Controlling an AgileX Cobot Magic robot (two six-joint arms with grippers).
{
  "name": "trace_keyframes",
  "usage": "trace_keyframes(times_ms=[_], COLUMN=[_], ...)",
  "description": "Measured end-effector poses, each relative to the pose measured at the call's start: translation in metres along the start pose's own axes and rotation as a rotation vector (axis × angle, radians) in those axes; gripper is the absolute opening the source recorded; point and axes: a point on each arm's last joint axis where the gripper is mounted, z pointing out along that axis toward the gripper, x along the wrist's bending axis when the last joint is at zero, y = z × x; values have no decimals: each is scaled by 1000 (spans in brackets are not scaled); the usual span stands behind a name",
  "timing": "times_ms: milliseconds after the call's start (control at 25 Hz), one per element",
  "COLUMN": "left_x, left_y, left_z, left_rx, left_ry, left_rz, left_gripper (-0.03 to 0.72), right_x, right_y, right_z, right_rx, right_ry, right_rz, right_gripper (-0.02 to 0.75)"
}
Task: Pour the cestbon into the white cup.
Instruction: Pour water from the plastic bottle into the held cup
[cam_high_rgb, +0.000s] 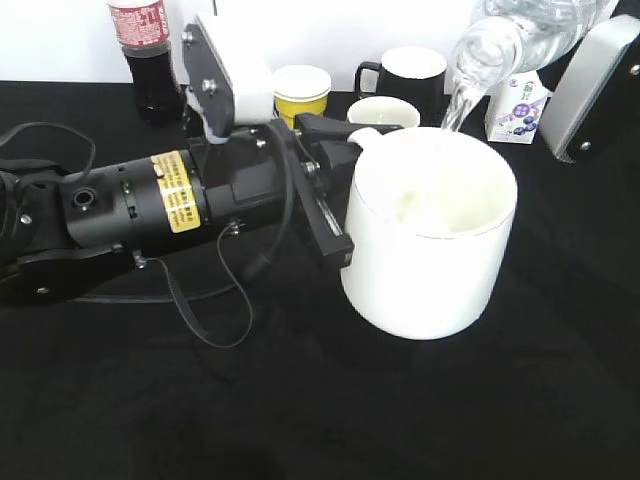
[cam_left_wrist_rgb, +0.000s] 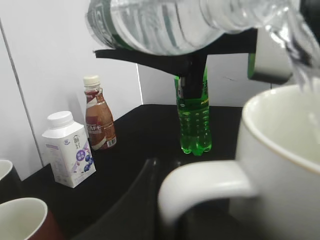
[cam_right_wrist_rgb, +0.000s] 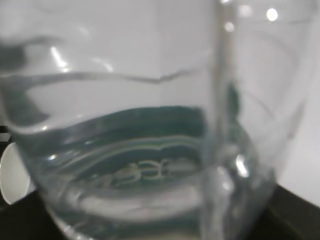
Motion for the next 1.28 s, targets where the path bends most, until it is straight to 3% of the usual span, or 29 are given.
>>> trace_keyframes(times_ms=[920,1040,1280], left_x=[2,6,25], left_y=[4,2,4], left_z=[0,0,-5], left_rx=[-43,-27,-73], left_ry=[20,64,254], left_rz=[-18,-42,-142], left_gripper=[43,43,43], right_x=[-1,-1,18], right_y=[0,0,-8], right_z=[0,0,4], right_rx=[-1,-1,65], right_ry=[-5,-5,46], right_rz=[-91,150,926], right_gripper=[491,491,491])
